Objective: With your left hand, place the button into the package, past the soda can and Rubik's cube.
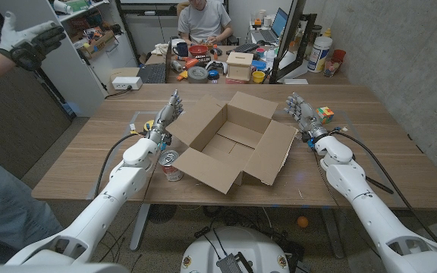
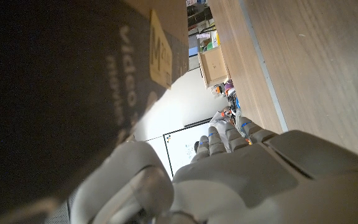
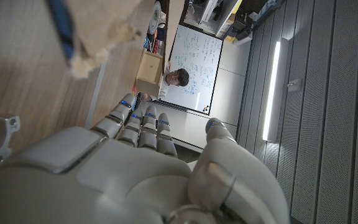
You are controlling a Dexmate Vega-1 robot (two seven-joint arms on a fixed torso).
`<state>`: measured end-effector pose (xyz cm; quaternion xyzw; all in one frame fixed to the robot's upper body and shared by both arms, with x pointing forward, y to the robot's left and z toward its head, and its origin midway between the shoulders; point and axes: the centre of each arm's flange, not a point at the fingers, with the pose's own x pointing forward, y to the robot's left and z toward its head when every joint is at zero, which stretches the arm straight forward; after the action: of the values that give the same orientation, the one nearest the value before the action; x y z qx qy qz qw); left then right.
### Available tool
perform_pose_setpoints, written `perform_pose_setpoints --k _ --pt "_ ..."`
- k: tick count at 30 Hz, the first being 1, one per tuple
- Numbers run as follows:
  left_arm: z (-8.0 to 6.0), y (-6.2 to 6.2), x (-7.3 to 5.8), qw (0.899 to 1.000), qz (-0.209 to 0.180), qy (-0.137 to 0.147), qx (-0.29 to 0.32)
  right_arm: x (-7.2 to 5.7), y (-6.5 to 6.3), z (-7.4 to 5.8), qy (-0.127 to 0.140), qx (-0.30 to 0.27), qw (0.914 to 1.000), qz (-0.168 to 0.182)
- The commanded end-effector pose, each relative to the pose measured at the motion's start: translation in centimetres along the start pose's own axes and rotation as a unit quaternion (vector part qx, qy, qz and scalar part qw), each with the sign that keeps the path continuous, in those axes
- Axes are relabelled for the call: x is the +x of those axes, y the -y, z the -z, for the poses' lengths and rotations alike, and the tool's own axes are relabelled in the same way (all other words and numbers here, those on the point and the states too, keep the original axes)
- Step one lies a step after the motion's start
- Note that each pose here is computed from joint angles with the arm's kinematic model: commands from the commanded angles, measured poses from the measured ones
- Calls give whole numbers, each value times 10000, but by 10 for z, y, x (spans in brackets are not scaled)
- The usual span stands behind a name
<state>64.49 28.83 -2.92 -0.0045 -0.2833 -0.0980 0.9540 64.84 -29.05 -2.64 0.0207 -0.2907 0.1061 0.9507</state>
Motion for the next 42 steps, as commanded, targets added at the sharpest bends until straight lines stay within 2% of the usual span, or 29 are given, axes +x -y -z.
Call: perform_pose_setpoints --k 1,13,20,28,33,42 --pt "-10 -4 -10 9996 53 -2 259 0 8 -4 13 -33 10000 53" --pt "-29 -22 -29 9981 -34 -36 612 0 14 -11 117 -106 9998 77" --pt "-37 -32 -39 9977 -199 35 645 1 11 -12 243 -13 9997 40" --pt "-57 -41 -52 9941 -206 78 1058 4 8 -19 278 -99 9996 -1" --pt "-69 -51 -63 9891 -388 51 1420 3 8 -17 253 -79 9996 -4" --pt "-80 -71 -87 9808 -627 -87 1847 2 6 -11 170 -85 9998 0"
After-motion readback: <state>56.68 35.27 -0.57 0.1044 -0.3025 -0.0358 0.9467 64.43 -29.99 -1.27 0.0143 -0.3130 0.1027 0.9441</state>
